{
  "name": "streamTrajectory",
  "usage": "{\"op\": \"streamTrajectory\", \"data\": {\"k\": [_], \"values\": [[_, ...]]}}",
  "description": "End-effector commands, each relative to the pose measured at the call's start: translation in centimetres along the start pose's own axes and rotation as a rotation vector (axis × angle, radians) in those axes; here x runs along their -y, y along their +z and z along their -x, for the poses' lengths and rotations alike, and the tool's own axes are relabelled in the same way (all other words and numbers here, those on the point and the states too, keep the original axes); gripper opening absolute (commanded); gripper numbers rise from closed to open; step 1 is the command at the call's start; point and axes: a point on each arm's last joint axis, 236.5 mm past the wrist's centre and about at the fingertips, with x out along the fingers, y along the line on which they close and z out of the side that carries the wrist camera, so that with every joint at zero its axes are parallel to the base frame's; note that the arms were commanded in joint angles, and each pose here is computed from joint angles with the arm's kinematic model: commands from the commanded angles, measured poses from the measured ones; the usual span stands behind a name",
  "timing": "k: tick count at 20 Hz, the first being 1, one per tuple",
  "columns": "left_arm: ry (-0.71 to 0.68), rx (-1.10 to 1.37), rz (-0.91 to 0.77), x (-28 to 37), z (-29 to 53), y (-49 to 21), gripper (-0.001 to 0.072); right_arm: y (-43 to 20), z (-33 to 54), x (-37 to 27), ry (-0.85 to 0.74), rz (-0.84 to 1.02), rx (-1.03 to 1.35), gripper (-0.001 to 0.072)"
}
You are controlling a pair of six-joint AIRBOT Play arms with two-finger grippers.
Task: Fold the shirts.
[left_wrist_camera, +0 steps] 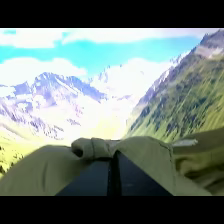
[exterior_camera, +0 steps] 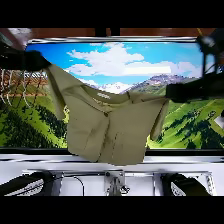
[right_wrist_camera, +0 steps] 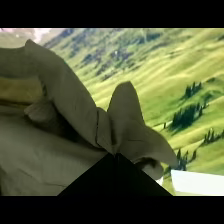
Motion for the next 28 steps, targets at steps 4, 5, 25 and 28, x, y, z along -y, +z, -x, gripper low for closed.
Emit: {"op": "streamTrajectory", "data": {"k": [4,5,25,28], "values": [[-0.036,-0.32,0.09,-2.4,-16.5,-8.7,0.0059,-6.8,-14.3,4.6,-0.102,-0.077,-0.215,0.0081],[-0.05,-0.344,0.123,-2.7,-18.0,-9.6,0.0059,-7.7,-15.7,5.0,-0.111,-0.083,-0.271,0.0081],[-0.055,-0.344,0.235,-7.4,-18.1,-8.1,0.0299,3.0,-29.7,2.6,0.046,0.12,-0.272,0.0581],[-0.055,-0.343,0.235,-7.4,-18.1,-8.0,0.0298,1.7,-30.0,3.3,0.037,0.173,-0.326,0.0581]]}}
